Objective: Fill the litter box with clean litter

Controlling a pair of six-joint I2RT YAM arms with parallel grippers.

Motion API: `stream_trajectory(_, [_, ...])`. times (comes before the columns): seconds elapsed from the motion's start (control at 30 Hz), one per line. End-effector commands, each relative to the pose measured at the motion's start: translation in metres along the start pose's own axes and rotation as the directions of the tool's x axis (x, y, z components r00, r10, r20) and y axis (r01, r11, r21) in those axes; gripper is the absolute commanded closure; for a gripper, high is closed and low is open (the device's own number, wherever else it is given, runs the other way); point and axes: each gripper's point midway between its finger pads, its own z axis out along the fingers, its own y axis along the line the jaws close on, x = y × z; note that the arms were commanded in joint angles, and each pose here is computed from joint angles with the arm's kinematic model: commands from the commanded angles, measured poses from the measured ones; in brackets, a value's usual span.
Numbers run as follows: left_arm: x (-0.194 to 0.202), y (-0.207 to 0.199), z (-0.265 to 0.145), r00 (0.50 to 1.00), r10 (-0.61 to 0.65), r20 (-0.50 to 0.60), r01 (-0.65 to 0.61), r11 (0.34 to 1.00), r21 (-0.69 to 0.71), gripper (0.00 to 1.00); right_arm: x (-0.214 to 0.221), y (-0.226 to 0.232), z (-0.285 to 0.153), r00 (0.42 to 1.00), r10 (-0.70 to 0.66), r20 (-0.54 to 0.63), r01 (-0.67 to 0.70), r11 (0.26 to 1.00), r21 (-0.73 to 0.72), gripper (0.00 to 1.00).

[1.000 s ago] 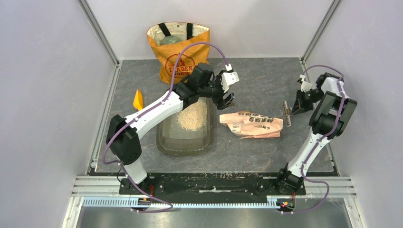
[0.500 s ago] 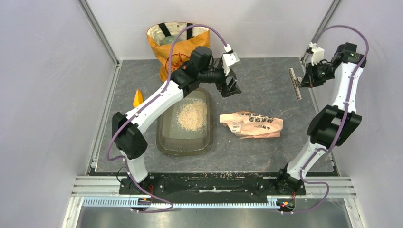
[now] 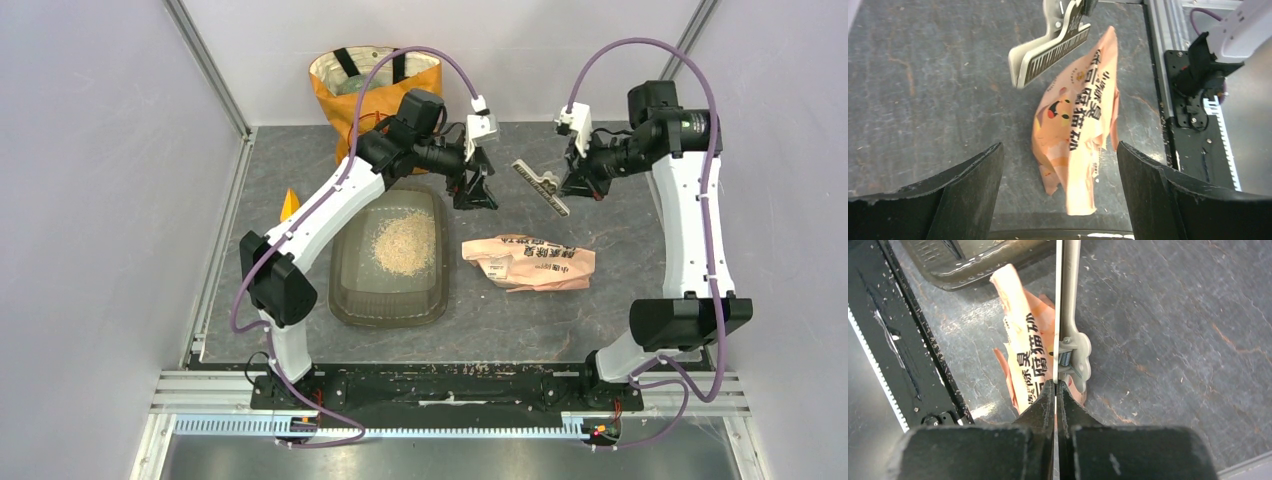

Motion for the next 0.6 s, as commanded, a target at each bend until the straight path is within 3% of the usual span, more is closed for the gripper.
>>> stream_trajectory(0.0, [0.003,-0.021,0.005,1.000,0.007,-0.001,-0.007,0.994,0.107,0.13,-0.005,0.022,0.007,0.996,-0.091,-0.018,0.090,0.994,-0.061,1.00])
stream_trajectory(0.43, [-0.004,-0.026,0.012,0.996,-0.003,0.089,-0.008,0.992,0.125,0.33,-0.013,0.055,0.020,0.980,-0.197,-0.033,0.190,0.969,-0.160,1.00])
stream_trajectory(0.57, [-0.008,-0.026,0.011,0.992,-0.011,0.123,-0.003,0.994,0.109,0.34,-0.011,0.058,0.022,0.971,-0.233,-0.044,0.223,0.960,-0.168,1.00])
